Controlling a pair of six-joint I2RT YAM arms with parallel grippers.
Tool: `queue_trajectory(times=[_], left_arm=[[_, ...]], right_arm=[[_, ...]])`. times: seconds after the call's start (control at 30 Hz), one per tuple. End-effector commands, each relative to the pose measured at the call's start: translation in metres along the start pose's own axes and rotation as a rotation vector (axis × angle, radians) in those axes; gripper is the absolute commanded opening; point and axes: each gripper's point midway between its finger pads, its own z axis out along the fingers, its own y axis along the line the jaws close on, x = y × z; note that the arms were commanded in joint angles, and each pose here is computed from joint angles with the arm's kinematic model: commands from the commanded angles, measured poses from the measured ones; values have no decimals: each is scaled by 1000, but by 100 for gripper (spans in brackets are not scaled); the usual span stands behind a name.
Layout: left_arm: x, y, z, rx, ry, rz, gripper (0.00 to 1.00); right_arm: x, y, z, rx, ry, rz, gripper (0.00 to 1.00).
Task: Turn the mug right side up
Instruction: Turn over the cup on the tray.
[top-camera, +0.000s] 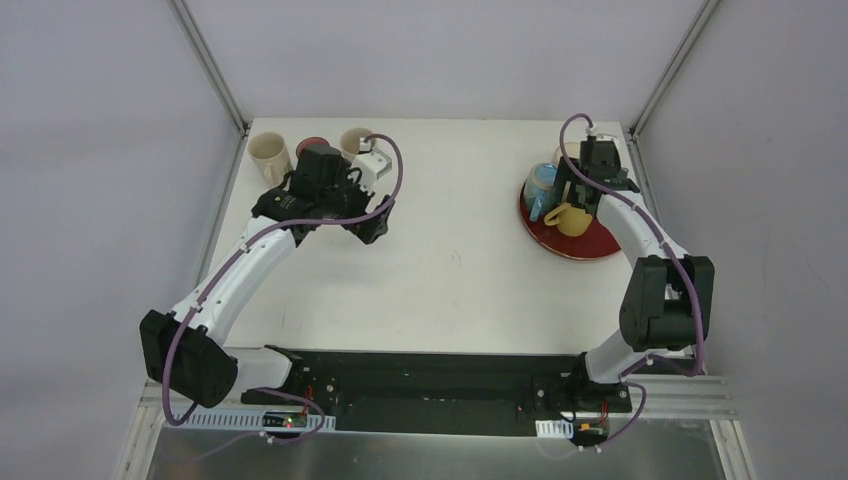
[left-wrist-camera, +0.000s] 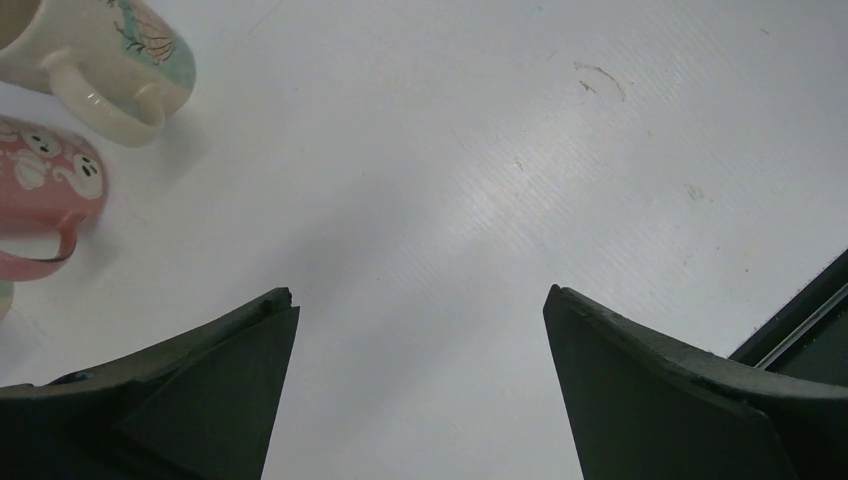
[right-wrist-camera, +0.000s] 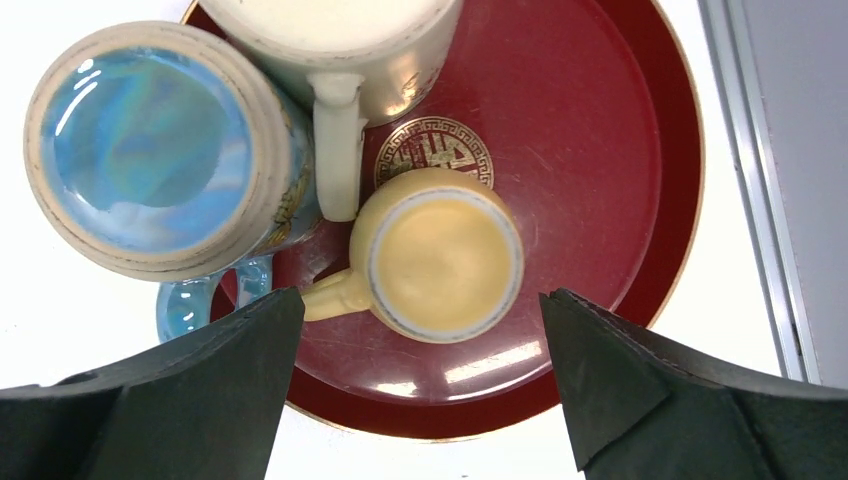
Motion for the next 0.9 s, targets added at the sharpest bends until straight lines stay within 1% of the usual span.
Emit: queue_trajectory(times=[0.0, 0.2, 0.37, 0.5, 0.7, 0.83, 0.87], left_arm=[[-5, -16, 15, 40, 17, 46, 99], [-17, -25, 32, 60, 32, 43, 99], [-16, -29, 41, 74, 49, 39, 99], [-18, -29, 55, 61, 64, 36, 99], [-46, -35, 86, 49, 59, 9, 99], [-68, -41, 117, 31, 57, -33, 99], [-78, -47, 124, 31, 44, -38, 99]], right_arm=[[-16, 4, 5, 36, -47, -2, 98], [-13, -5, 14, 92, -41, -42, 98], [-3, -6, 12, 84, -14, -73, 98], [3, -8, 2, 63, -5, -87, 99], [13, -14, -10, 53, 15, -116, 98], [15, -25, -14, 67, 21, -107, 98], [15, -25, -16, 57, 21, -98, 99]])
